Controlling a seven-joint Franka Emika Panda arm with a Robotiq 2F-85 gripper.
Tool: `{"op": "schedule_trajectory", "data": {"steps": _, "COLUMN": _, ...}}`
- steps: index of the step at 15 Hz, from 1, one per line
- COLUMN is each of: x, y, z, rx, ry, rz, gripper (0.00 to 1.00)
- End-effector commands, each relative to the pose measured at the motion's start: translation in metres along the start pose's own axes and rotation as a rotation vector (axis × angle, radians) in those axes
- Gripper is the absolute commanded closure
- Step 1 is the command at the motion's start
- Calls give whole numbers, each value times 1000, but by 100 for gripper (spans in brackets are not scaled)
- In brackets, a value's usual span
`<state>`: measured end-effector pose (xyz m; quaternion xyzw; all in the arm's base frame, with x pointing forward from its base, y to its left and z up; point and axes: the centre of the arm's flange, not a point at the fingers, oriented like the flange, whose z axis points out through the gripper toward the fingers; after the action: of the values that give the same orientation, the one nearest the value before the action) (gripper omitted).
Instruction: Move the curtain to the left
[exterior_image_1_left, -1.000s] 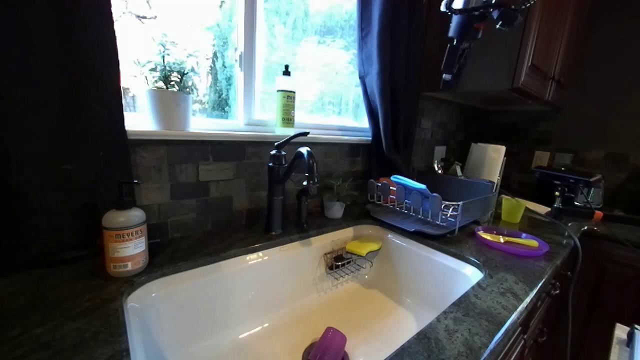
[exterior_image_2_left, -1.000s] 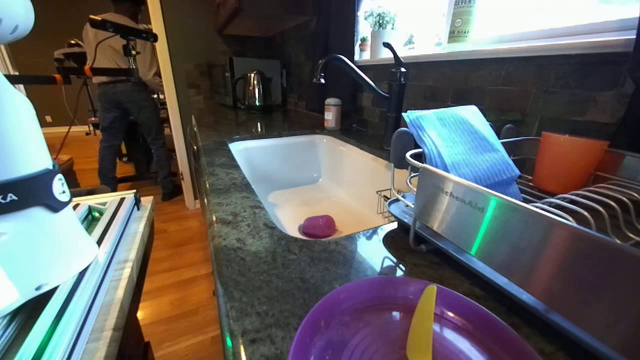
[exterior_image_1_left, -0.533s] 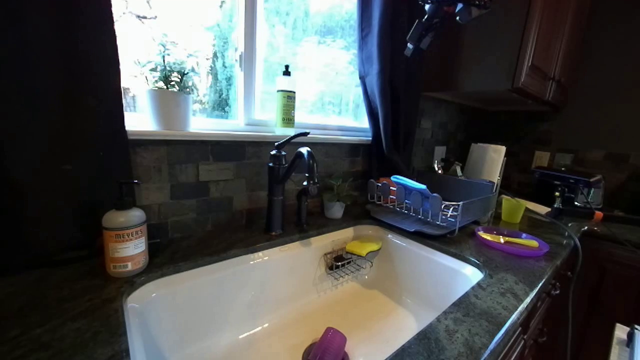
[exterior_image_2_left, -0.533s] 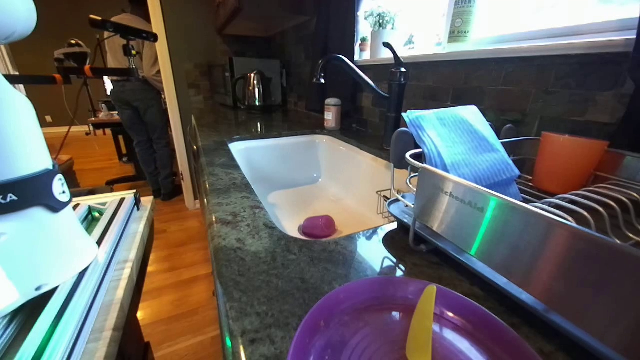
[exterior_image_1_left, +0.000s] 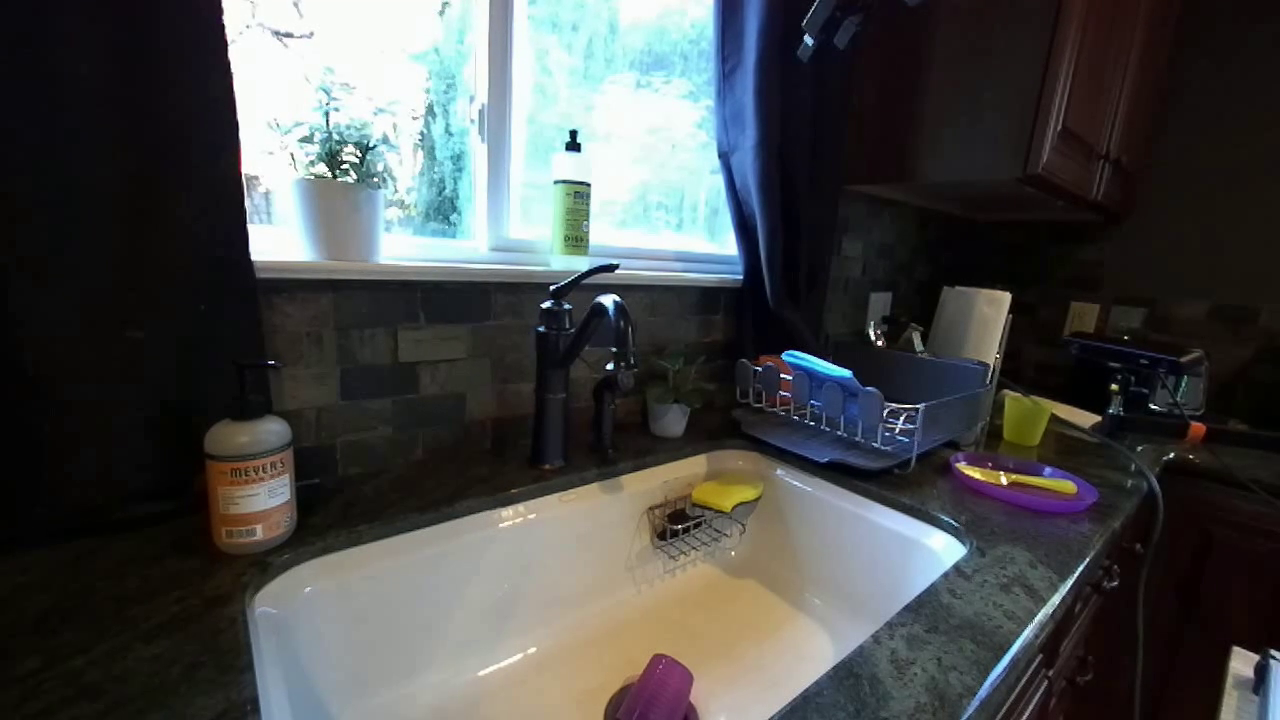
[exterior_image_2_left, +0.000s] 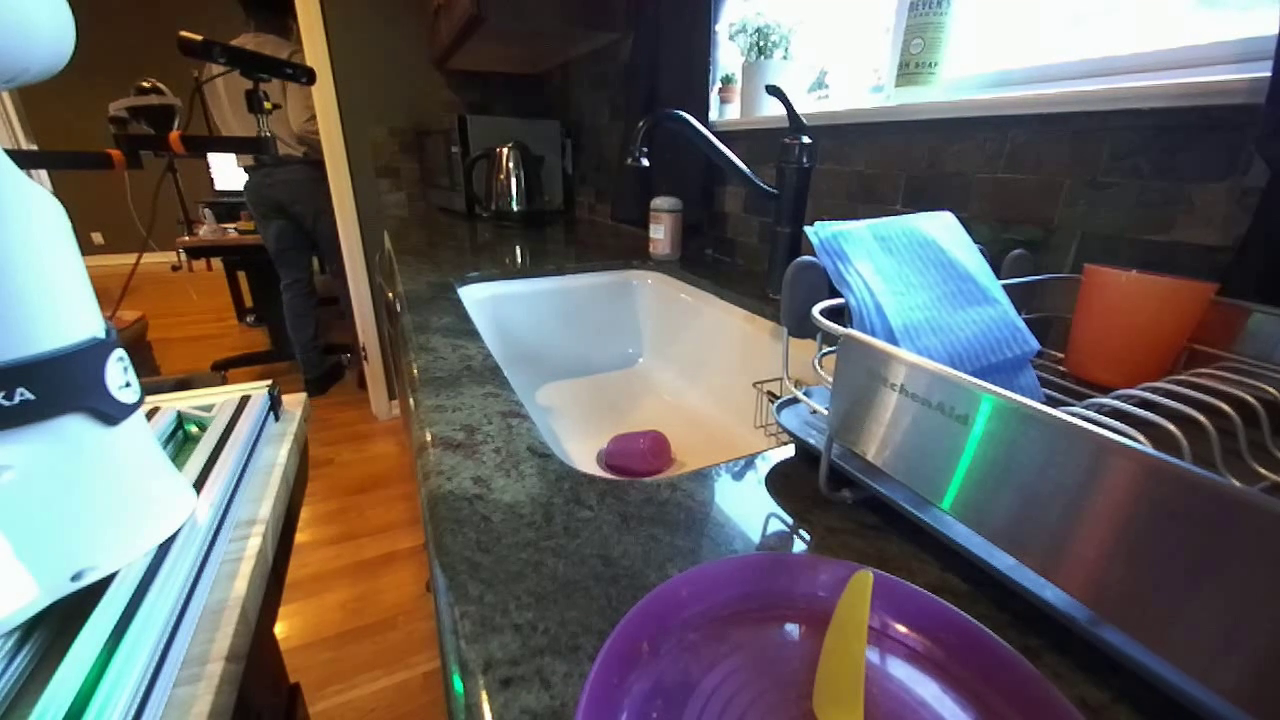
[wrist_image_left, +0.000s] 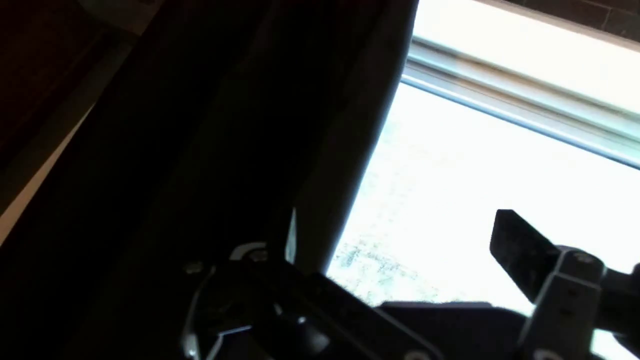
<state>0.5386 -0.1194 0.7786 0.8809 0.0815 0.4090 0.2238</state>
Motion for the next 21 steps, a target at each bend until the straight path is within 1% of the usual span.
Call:
{"op": "schedule_trajectory", "data": {"steps": 1, "x": 33, "y": -1, "z": 20, "rx": -64, "ry": 92, "rz": 104, "gripper": 0}}
{"op": "schedule_trajectory", "data": {"steps": 3, "x": 56, "y": 12, "z": 33, "rx": -115, "ry": 165, "rz": 180, "gripper": 0}}
{"op": "schedule_trajectory", "data": {"steps": 5, "x": 72, "y": 21, "z": 50, "rx": -142, "ry": 205, "rz": 238, "gripper": 0}}
{"op": "schedule_trajectory", "data": {"steps": 7, "x": 86, "y": 24, "z": 67, "rx": -139, "ry": 231, "rz": 275, "gripper": 0}}
{"op": "schedule_trajectory", "data": {"steps": 9, "x": 98, "y": 14, "z": 75, "rx": -154, "ry": 243, "rz": 282, "gripper": 0}}
{"op": "schedule_trajectory", "data": {"steps": 11, "x": 110, "y": -7, "z": 75, "rx": -178, "ry": 270, "rz": 270, "gripper": 0}}
{"op": "schedule_trajectory", "data": {"steps": 15, "x": 127, "y": -30, "z": 79, "rx": -204, "ry": 304, "rz": 304, "gripper": 0}}
{"op": "schedule_trajectory", "data": {"steps": 17, "x": 127, "y": -22, "z": 89, "rx": -201, "ry": 310, "rz": 352, "gripper": 0}}
{"op": "schedule_trajectory", "data": {"steps": 21, "x": 113, "y": 15, "z": 99, "rx": -259, "ry": 301, "rz": 450, "gripper": 0}}
